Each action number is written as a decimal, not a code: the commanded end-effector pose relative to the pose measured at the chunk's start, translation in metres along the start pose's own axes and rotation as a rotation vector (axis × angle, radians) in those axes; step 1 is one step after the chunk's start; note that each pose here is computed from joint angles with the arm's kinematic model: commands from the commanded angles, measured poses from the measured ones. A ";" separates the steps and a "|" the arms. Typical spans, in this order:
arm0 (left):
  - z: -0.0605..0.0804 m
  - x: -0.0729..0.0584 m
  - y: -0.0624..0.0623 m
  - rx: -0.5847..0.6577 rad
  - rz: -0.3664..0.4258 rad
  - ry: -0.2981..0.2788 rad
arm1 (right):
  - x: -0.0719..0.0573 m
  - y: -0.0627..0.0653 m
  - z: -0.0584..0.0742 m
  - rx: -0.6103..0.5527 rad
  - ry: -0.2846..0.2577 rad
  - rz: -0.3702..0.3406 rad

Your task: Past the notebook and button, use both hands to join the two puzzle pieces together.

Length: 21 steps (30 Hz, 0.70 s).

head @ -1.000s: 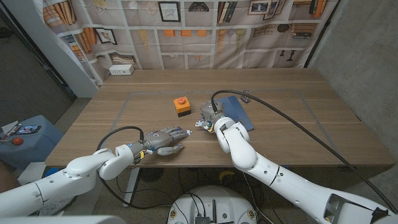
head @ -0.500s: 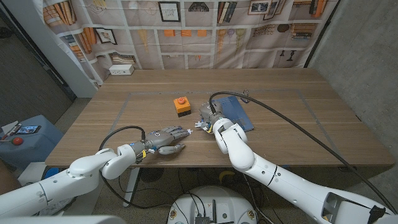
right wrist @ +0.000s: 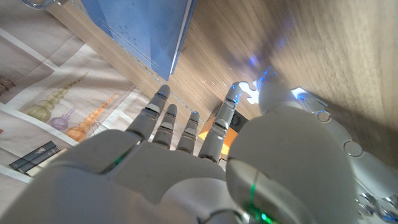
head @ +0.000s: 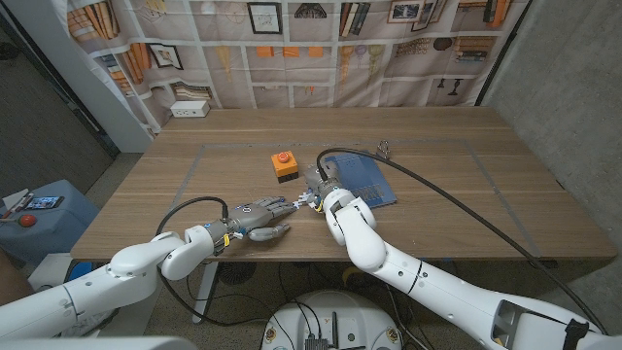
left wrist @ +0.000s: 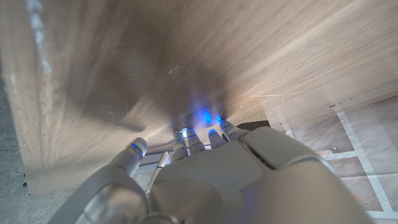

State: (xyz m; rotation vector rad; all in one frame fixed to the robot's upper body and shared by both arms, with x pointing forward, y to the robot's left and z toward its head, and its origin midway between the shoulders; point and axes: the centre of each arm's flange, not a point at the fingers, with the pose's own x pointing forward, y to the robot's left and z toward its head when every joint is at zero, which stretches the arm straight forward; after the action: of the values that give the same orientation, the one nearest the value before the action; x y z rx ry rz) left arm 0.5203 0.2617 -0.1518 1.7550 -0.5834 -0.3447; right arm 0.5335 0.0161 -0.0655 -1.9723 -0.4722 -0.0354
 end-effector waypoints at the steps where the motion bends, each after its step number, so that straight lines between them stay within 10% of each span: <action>1: 0.000 0.001 -0.002 -0.003 0.003 0.000 | 0.006 0.002 0.005 -0.004 0.005 0.002; 21: -0.003 0.003 -0.001 -0.011 0.002 -0.001 | 0.006 0.006 0.002 -0.016 0.004 -0.005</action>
State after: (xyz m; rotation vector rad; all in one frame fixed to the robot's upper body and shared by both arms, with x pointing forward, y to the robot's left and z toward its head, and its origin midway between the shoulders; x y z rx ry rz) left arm 0.5227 0.2623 -0.1525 1.7491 -0.5843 -0.3434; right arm 0.5415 0.0200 -0.0680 -1.9796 -0.4681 -0.0434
